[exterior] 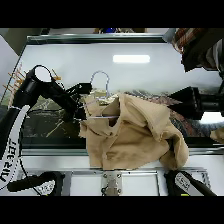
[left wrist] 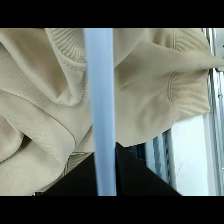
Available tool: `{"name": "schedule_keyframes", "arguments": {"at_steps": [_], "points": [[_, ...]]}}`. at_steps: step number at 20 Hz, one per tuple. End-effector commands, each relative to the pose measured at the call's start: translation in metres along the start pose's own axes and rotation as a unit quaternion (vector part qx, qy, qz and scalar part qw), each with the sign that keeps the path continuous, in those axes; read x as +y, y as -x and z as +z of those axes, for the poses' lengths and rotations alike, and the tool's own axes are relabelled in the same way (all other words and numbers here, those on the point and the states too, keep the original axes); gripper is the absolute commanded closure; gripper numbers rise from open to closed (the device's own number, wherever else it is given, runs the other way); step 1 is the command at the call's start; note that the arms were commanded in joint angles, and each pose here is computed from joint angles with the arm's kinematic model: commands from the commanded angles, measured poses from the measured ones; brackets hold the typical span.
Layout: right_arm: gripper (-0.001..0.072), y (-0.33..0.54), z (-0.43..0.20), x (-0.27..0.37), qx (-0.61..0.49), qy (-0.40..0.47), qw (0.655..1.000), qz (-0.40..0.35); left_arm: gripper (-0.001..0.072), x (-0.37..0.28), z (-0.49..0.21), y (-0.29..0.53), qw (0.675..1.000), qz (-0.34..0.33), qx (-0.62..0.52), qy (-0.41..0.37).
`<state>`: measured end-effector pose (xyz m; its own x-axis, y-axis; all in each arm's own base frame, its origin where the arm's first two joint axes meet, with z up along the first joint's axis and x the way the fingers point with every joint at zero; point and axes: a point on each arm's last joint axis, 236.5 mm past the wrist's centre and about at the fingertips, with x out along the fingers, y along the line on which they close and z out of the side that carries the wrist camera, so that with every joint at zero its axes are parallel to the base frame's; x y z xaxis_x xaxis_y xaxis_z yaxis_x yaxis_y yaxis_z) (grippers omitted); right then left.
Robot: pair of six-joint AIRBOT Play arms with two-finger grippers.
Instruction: Fold the clothes and pants, and hang the long-sleeved shirts on hangers.
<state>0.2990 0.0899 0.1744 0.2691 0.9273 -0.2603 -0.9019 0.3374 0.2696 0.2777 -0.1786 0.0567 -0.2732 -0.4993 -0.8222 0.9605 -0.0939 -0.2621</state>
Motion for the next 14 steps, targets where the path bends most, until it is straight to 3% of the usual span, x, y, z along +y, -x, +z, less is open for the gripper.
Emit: {"name": "schedule_keyframes", "arguments": {"at_steps": [1, 8, 14], "points": [[0.0143, -0.005, -0.018, 0.002, -0.004, 0.024, 1.0, 0.013, 0.0691, -0.001, 0.0, 0.0, 1.0, -0.001, 0.0, 0.0], [0.0143, -0.012, -0.033, 0.0, -0.011, -0.012, 0.999, 0.027, 0.0691, 0.0, 0.0, 0.0, 1.0, -0.001, 0.0, 0.0], [0.0143, -0.046, -0.043, 0.013, 0.004, -0.029, 0.995, 0.095, 0.0691, 0.0, 0.0, 0.0, 1.0, -0.001, 0.0, 0.0]]}}
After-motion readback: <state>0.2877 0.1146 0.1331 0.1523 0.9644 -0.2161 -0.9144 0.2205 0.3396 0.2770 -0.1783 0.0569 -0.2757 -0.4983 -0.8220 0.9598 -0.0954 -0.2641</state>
